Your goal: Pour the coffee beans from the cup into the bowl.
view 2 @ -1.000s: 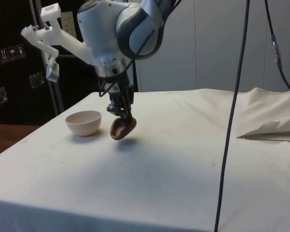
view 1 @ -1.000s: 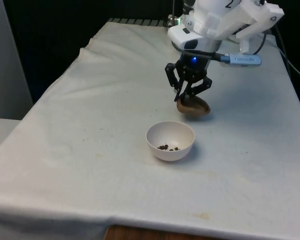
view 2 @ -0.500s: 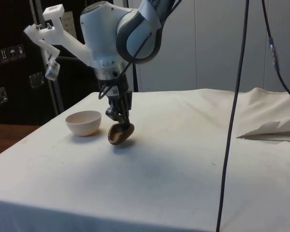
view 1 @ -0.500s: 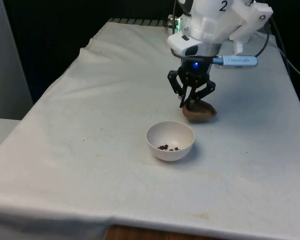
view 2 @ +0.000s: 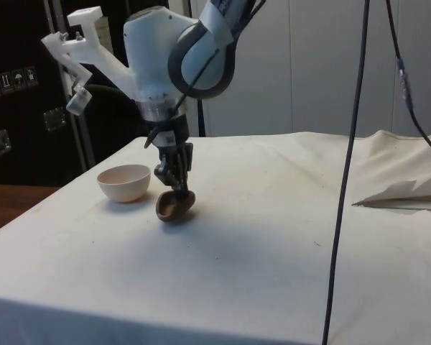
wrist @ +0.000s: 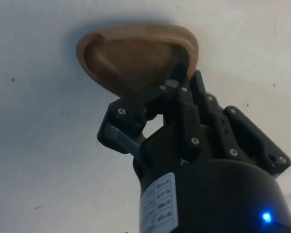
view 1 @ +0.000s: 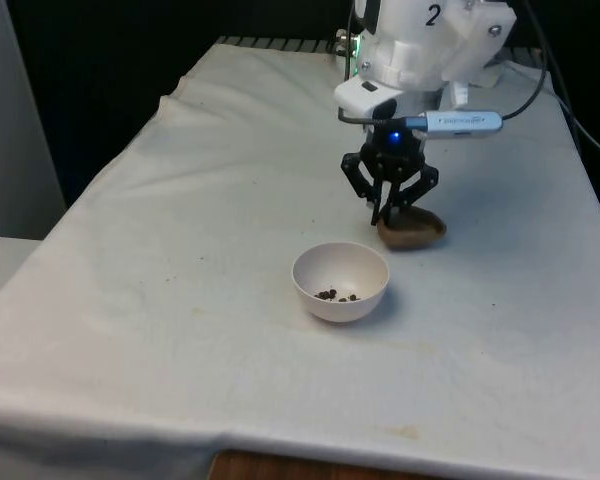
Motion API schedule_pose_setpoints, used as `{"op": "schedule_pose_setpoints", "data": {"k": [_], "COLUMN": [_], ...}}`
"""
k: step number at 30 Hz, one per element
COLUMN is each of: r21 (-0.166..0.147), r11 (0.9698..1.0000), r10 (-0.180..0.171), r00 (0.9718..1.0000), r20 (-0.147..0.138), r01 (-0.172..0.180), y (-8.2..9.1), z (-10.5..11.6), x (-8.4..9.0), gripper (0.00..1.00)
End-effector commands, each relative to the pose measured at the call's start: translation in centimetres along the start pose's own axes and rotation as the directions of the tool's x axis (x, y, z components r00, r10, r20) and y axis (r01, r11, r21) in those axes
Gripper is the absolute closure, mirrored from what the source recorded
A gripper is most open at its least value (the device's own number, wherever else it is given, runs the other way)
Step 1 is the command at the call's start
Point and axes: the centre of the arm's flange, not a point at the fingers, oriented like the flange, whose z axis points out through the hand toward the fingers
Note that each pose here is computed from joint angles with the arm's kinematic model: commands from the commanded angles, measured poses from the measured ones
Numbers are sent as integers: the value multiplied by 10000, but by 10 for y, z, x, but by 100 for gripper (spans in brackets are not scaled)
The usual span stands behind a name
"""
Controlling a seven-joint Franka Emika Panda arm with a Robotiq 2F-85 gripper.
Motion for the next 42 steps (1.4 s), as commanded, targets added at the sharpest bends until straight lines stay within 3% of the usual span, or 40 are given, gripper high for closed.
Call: {"op": "schedule_pose_setpoints", "data": {"k": [1, 3, 4, 5, 7, 14, 15, 16, 18, 21, 24, 36, 42], "r21": [249, 355, 250, 451, 518, 638, 523, 648, 655, 665, 649, 417, 385], "r11": [9997, 9994, 9997, 9990, 9987, 9980, 9986, 9979, 9978, 9978, 9979, 9991, 9993], "r10": [-49, -47, -39, -10, 17, 72, 59, 82, 90, 98, 89, 54, 24], "r00": [9999, 9999, 10000, 9999, 9998, 9996, 9997, 9995, 9995, 9995, 9995, 9979, 9970], "r20": [-92, -122, -49, -154, -186, -276, -223, -293, -291, -298, -318, -649, -768], "r01": [52, 51, 41, 17, -7, -55, -47, -63, -70, -78, -69, -27, 5], "y": [-1, -1, 0, -1, -1, -2, -1, -2, -2, -2, 1, 10, 17], "z": [1, 2, 2, 4, 6, 9, 8, 8, 9, 9, 3, -27, -54], "x": [-1, -2, -1, -3, -5, -8, -7, -8, -8, -8, -9, -13, -14], "gripper": [100, 100, 100, 100, 97, 57, 51, 51, 41, 18, 2, 0, 0]}}
